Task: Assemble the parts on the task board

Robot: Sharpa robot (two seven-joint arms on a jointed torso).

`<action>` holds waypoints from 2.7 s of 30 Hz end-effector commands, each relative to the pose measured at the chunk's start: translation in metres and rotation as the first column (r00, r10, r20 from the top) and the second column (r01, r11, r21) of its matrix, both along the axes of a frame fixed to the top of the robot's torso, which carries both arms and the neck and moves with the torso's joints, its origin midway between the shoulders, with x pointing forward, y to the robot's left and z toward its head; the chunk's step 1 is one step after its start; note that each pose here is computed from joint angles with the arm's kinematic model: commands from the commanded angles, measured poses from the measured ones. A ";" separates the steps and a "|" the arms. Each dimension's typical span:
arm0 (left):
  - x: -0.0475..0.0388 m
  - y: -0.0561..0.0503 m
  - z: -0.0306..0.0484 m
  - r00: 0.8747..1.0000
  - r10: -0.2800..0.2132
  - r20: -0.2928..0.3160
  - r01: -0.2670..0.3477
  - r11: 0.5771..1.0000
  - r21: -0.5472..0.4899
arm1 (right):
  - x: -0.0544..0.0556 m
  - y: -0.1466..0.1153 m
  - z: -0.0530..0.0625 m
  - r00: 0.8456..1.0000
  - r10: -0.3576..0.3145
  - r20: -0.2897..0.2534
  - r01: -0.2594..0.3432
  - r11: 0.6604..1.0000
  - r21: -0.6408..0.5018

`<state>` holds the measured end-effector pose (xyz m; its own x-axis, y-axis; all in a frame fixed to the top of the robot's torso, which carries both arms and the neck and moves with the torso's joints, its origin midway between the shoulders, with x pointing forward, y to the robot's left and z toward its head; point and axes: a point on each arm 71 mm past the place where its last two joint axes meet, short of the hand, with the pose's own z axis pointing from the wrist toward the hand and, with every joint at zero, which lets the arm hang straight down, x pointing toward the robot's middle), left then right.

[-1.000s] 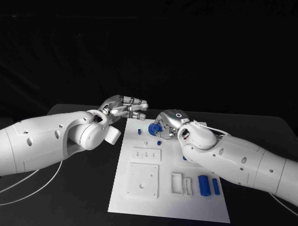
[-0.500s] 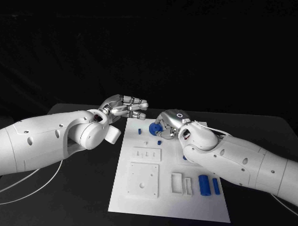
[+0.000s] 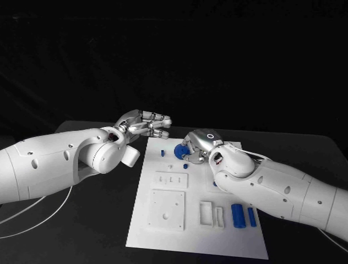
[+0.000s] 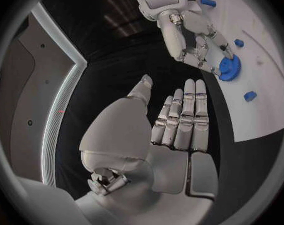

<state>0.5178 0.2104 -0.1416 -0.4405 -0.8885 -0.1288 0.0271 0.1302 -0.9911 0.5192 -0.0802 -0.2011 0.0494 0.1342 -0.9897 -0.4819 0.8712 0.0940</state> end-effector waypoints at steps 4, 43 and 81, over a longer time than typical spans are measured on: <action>-0.0001 -0.002 0.0012 1.000 -0.016 0.005 0.016 1.000 -0.005 | 0.000 0.000 0.000 1.000 -0.007 0.003 0.007 1.000 -0.018; 0.0003 -0.002 0.0010 1.000 -0.013 0.003 0.013 1.000 -0.003 | 0.006 0.002 -0.011 0.993 -0.023 -0.113 0.019 0.999 -0.032; 0.0035 0.011 0.0012 1.000 0.016 0.013 -0.016 1.000 0.001 | 0.002 -0.082 0.045 0.991 -0.071 -0.111 0.099 0.958 0.268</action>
